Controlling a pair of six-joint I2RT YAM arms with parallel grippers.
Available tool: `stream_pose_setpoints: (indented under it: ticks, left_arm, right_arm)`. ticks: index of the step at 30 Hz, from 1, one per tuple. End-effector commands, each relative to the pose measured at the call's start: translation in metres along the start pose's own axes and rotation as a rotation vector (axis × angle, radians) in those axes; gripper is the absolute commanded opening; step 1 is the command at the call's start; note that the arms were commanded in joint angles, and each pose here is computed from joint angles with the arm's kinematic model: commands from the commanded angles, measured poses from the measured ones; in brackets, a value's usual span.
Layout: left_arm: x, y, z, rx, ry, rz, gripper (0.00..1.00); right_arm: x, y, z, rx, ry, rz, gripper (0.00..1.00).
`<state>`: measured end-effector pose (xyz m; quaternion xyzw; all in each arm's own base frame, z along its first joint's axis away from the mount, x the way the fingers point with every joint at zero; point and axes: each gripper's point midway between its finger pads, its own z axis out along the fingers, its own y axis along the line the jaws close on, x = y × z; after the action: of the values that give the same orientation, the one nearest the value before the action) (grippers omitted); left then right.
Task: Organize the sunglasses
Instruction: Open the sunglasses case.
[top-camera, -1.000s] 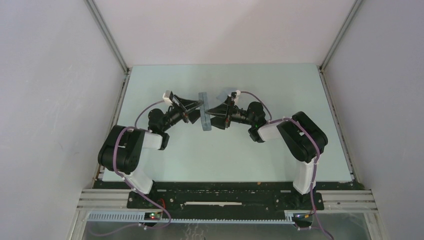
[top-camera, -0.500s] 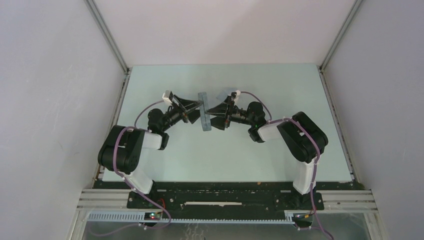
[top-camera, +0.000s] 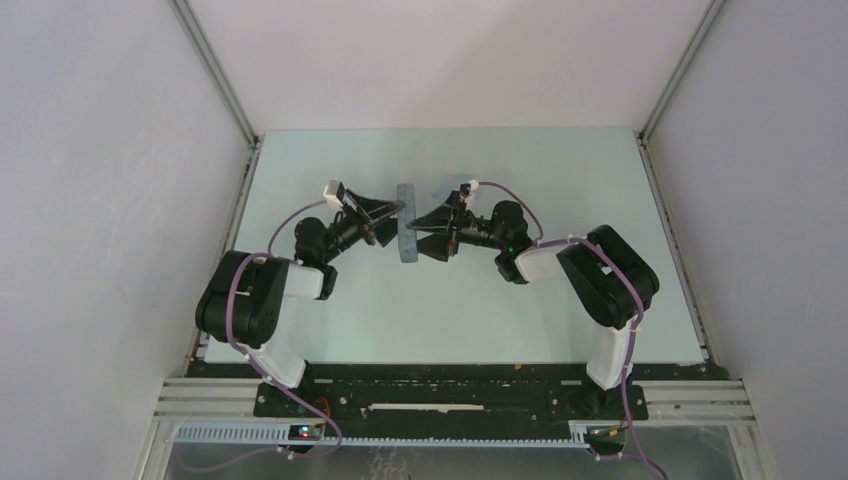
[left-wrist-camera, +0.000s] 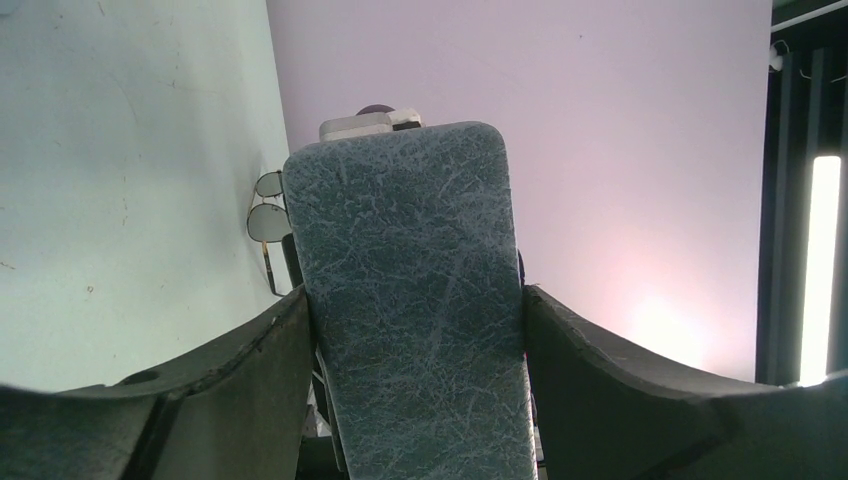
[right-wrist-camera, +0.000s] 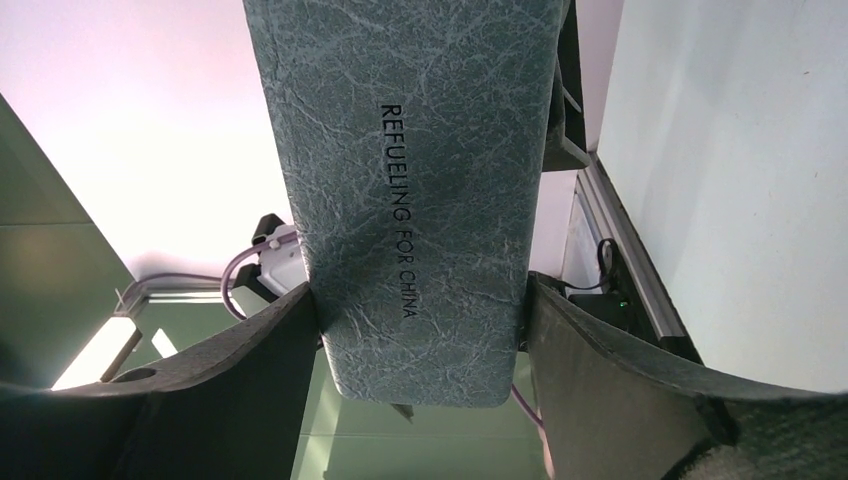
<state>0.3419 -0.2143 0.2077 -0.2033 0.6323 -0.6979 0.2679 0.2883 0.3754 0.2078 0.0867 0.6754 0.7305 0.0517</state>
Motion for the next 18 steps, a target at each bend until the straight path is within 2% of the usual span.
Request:
stream_pose_setpoints:
  ticks: [1, 3, 5, 7, 10, 18]
  left_arm:
    - [0.0, -0.023, -0.004, 0.085, -0.002, 0.058, 0.0]
    - [0.001, -0.023, -0.003, 0.085, -0.002, 0.06, 0.0]
    - [0.0, -0.024, -0.003, 0.086, -0.002, 0.059, 0.0]
    - [0.001, -0.025, -0.003, 0.09, 0.001, 0.062, 0.0]
    - [0.002, -0.029, -0.003, 0.1, 0.016, 0.073, 0.0]
    - [0.005, -0.041, -0.007, 0.128, 0.05, 0.12, 0.0]
  right_arm:
    - [0.003, 0.004, 0.004, 0.003, 0.015, -0.024, 0.78]
    - [0.003, 0.004, 0.004, 0.0, 0.018, -0.022, 0.69]
    - [0.003, 0.005, 0.004, -0.009, 0.02, -0.013, 0.49]
    - [0.003, 0.008, 0.004, -0.03, 0.023, 0.0, 0.39]
    - [0.002, 0.014, 0.003, -0.081, 0.03, 0.026, 0.3]
    - [-0.004, 0.028, -0.003, -0.183, 0.025, 0.1, 0.21]
